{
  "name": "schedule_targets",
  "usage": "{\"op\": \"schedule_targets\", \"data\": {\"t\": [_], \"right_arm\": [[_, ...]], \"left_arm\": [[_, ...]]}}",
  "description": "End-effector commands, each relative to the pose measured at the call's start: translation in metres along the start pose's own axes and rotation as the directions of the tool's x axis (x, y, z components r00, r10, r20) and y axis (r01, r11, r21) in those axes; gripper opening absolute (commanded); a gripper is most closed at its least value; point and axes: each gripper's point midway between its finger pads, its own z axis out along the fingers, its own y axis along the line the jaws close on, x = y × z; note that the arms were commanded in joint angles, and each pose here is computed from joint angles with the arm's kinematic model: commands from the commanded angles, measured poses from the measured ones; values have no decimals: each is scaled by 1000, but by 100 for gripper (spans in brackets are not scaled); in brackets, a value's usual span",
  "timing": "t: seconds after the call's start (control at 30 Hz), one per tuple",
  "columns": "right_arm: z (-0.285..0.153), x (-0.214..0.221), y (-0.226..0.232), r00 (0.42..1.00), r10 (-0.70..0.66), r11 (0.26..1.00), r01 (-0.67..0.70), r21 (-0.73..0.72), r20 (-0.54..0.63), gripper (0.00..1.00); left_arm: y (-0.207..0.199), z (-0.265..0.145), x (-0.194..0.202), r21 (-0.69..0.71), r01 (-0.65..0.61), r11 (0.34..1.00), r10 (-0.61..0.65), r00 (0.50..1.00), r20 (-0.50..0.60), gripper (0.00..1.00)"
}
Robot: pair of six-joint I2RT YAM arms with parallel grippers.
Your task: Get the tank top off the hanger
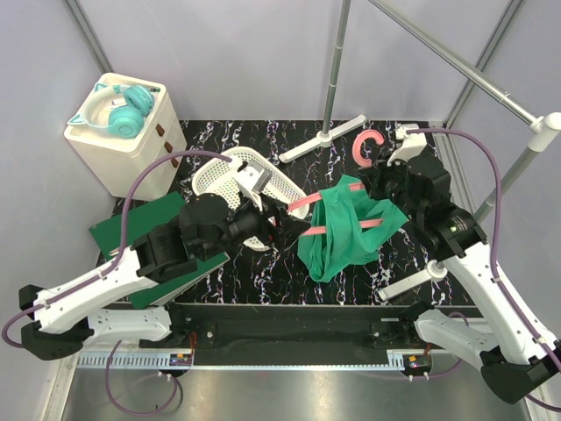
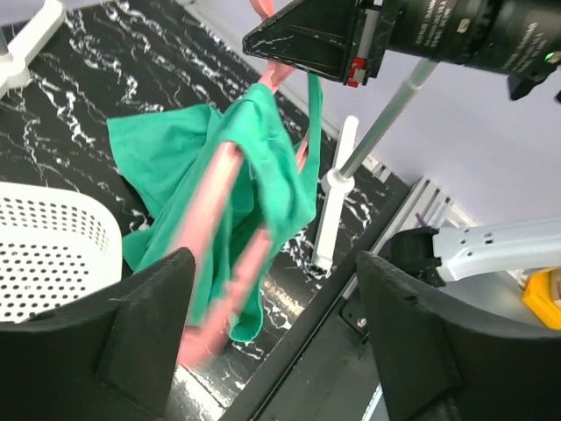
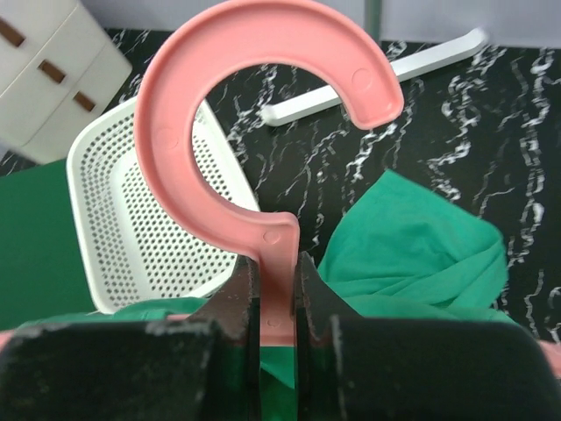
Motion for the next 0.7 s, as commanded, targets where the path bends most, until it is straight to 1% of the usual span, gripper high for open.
{"op": "schedule_targets", "data": {"t": [0.0, 0.07, 0.1, 0.13, 0.17, 0.2, 0.23, 0.27, 0.37, 0.5, 0.6, 0.67], "right_arm": [[-8, -51, -17, 987, -39, 993, 21, 117, 159, 0], [-7, -52, -20, 986, -45, 990, 23, 136, 157, 0], [-6, -53, -22, 987, -46, 989, 23, 146, 156, 0], [-7, -53, -22, 987, -46, 989, 22, 149, 157, 0], [-6, -53, -22, 987, -42, 988, 18, 152, 155, 0], [-5, -52, -24, 987, -37, 987, 11, 160, 155, 0], [-5, -52, -24, 988, -34, 987, 9, 163, 153, 0], [-3, -50, -24, 988, -24, 986, 0, 165, 149, 0], [-4, -50, -25, 988, -8, 985, -18, 170, 154, 0], [-4, -49, -25, 989, -9, 985, -17, 170, 148, 0], [-6, -49, -26, 988, -2, 985, -24, 169, 154, 0], [-6, -49, -26, 988, -5, 985, -21, 169, 153, 0]], "left_arm": [[-22, -14, -59, 75, -1, 997, -12, 985, 175, 71], [-36, -9, -59, 143, 9, 990, -31, 987, 156, 66], [-41, -7, -58, 168, 13, 986, -39, 988, 152, 66], [-49, -3, -58, 203, 26, 979, -58, 986, 154, 66], [-50, 2, -52, 209, 32, 977, -63, 988, 144, 67], [-51, 6, -50, 210, 42, 977, -72, 987, 141, 71], [-52, 15, -45, 205, 60, 977, -88, 988, 129, 72], [-50, 22, -40, 190, 68, 979, -92, 989, 119, 73], [-33, 46, -28, 80, 99, 992, -107, 990, 94, 74], [2, 70, -14, -122, 98, 988, -84, 990, 113, 69], [12, 83, -6, -181, 83, 980, -65, 993, 101, 68], [12, 89, -6, -187, 84, 979, -65, 993, 103, 65]]}}
